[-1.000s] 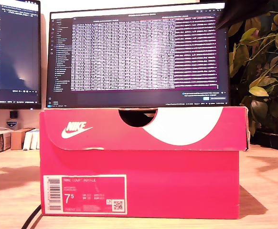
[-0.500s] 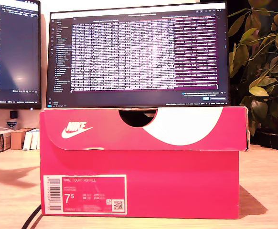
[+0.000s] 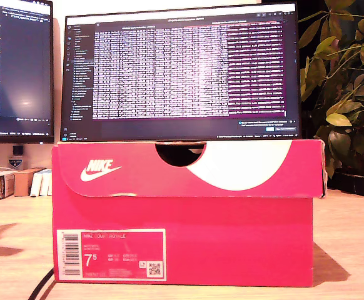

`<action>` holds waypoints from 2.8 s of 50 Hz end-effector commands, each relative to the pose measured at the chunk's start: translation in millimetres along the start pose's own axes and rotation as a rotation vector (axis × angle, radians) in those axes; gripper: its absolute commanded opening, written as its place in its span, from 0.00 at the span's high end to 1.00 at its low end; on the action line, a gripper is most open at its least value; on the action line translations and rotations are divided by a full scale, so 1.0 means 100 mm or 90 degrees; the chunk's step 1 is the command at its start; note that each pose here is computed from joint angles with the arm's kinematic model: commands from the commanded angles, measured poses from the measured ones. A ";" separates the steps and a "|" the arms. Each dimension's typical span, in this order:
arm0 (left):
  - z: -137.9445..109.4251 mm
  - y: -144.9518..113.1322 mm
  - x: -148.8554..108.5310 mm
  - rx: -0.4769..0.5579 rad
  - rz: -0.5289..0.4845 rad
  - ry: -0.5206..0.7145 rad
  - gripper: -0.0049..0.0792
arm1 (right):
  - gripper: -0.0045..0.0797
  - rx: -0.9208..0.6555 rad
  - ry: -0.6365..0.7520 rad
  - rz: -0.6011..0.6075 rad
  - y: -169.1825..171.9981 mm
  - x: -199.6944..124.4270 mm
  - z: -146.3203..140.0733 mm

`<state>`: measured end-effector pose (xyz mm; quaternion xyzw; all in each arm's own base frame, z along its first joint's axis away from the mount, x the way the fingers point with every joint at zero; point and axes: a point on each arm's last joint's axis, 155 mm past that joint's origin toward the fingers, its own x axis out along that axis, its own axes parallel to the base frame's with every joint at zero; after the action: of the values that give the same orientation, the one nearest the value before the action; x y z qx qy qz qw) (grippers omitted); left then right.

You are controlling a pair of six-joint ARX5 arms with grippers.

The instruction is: Close the red shoebox by pushing the lid with your left arm and holding the box in place with your right arm

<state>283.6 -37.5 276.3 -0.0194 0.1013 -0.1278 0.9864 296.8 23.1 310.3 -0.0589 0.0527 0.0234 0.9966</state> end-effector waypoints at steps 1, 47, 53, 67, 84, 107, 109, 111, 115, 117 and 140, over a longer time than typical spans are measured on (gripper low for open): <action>-0.08 0.08 -0.01 -0.022 0.026 -0.006 0.96 | 0.96 0.006 0.016 -0.010 -0.02 -0.01 -0.17; -0.19 -0.05 -0.15 -0.020 0.061 -0.036 0.96 | 0.96 0.022 -0.024 -0.049 -0.16 -0.59 -0.31; -0.17 -0.05 -0.20 -0.019 0.060 -0.045 0.96 | 0.96 0.025 -0.030 -0.045 -0.14 -0.63 -0.44; -0.33 -0.08 -0.16 -0.039 0.047 -0.039 0.96 | 0.96 0.047 -0.054 -0.054 -0.17 -0.83 -0.50; -0.35 -0.15 -0.23 -0.034 0.030 -0.071 0.96 | 0.96 0.108 -0.070 -0.097 -0.29 -0.80 -0.55; -0.65 -0.11 -0.07 -0.046 0.032 -0.069 0.96 | 0.96 0.078 -0.103 -0.076 -0.20 -0.67 -0.68; -0.70 -0.12 -0.06 -0.048 0.030 -0.066 0.96 | 0.96 0.080 -0.107 -0.083 -0.22 -0.68 -0.69; -0.74 -0.12 -0.04 -0.053 0.029 -0.064 0.96 | 0.96 0.081 -0.106 -0.090 -0.23 -0.68 -0.72; -0.79 -0.13 -0.02 -0.051 0.025 -0.063 0.96 | 0.96 0.082 -0.101 -0.088 -0.22 -0.66 -0.76; -0.81 -0.14 -0.01 -0.051 0.023 -0.062 0.96 | 0.96 0.083 -0.102 -0.088 -0.22 -0.65 -0.77; -1.27 -0.12 0.10 -0.048 0.025 -0.030 0.96 | 0.96 0.070 -0.076 -0.087 -0.18 -0.50 -1.07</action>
<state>263.6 -51.7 155.1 -0.0606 0.0834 -0.1025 0.9894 233.9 -8.2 224.2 -0.0011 -0.0183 -0.0413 0.9990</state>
